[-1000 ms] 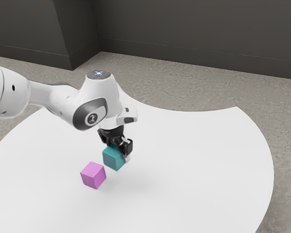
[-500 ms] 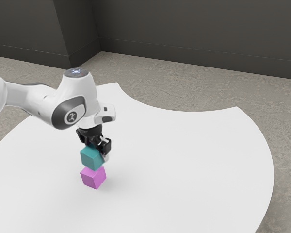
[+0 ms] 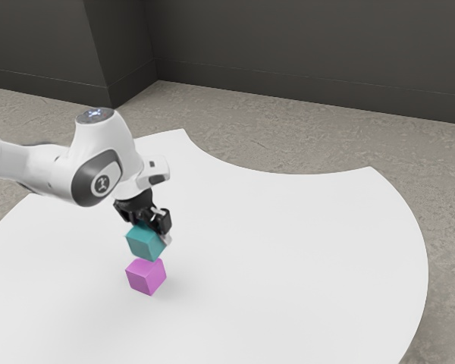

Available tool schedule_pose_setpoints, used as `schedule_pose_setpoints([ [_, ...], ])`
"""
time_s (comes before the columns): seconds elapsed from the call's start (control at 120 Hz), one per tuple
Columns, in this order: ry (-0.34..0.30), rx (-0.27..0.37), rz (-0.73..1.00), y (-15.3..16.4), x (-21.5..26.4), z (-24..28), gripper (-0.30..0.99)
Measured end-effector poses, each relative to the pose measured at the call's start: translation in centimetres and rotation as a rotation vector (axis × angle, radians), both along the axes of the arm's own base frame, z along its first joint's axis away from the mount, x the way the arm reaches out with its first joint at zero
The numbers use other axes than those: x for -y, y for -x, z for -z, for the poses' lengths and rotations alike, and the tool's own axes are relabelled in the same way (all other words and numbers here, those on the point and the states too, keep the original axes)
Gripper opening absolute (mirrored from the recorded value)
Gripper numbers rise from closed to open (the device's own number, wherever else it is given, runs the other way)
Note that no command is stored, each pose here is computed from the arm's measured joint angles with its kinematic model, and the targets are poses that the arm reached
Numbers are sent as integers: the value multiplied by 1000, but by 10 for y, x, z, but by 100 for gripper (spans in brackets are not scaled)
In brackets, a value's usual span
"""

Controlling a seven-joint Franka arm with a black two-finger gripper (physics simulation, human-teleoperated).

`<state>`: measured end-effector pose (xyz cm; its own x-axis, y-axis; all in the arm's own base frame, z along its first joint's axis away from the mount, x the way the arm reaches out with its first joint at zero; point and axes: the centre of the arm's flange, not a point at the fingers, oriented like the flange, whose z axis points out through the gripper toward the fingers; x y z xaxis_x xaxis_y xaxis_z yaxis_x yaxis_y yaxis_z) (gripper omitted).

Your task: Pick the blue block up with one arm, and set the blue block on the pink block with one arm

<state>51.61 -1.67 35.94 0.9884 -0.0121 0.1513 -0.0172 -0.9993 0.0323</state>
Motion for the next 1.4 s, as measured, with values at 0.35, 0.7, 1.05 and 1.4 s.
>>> schedule_pose_setpoints([
  [0.35, 33, -24, 13, 26, 6, 13, 34],
  [0.7, 13, -82, 39, 39, -2, 21, 34],
  [1.05, 8, -79, 47, 29, -9, 16, 33],
  [1.4, -14, -78, 44, 28, -25, 14, 33],
])
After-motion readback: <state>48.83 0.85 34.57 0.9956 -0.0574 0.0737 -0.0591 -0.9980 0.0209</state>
